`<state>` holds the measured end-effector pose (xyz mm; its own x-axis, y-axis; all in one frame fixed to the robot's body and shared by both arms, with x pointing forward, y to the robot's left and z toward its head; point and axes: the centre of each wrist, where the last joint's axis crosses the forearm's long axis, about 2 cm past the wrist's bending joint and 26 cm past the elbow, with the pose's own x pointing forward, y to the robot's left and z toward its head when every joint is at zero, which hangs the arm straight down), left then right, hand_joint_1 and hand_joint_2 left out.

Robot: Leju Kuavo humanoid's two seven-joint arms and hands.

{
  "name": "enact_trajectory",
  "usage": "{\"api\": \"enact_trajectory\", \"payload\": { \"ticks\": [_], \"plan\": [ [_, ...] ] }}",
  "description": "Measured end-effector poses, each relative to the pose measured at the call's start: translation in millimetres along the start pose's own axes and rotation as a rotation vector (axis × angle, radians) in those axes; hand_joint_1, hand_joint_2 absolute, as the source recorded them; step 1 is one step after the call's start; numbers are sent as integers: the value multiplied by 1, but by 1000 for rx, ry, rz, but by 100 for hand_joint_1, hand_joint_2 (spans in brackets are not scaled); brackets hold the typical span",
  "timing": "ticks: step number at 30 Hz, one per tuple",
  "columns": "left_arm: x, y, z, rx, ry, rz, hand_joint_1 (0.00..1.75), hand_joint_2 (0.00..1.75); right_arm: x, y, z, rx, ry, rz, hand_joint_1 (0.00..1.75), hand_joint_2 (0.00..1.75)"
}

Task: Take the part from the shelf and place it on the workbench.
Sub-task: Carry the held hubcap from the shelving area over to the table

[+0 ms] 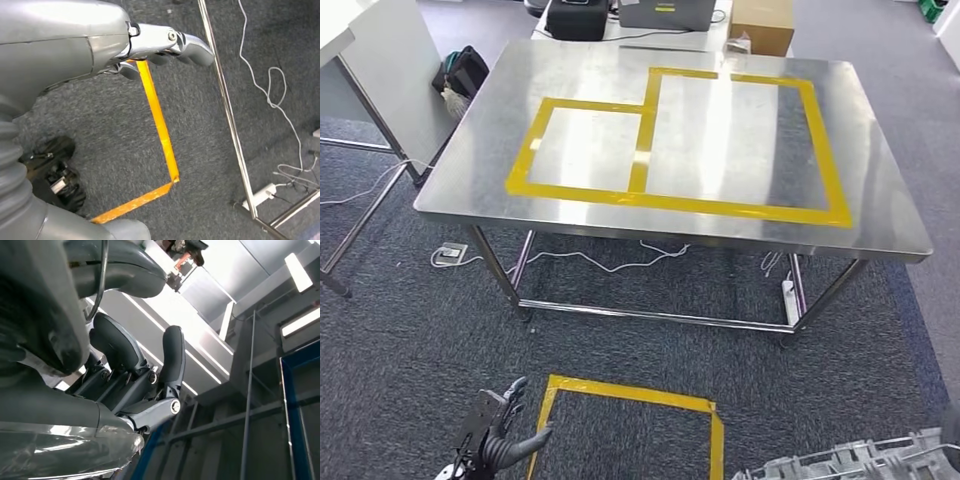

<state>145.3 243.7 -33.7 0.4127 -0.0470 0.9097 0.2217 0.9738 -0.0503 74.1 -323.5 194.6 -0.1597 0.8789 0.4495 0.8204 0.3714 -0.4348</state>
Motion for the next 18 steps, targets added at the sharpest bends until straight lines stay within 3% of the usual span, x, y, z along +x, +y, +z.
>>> {"api": "enact_trajectory", "payload": {
  "ticks": [18],
  "plan": [
    [-2,3,-2,-33,7,6,0,175,-28,-22,-27,45,8,81,175,175]
  ]
}}
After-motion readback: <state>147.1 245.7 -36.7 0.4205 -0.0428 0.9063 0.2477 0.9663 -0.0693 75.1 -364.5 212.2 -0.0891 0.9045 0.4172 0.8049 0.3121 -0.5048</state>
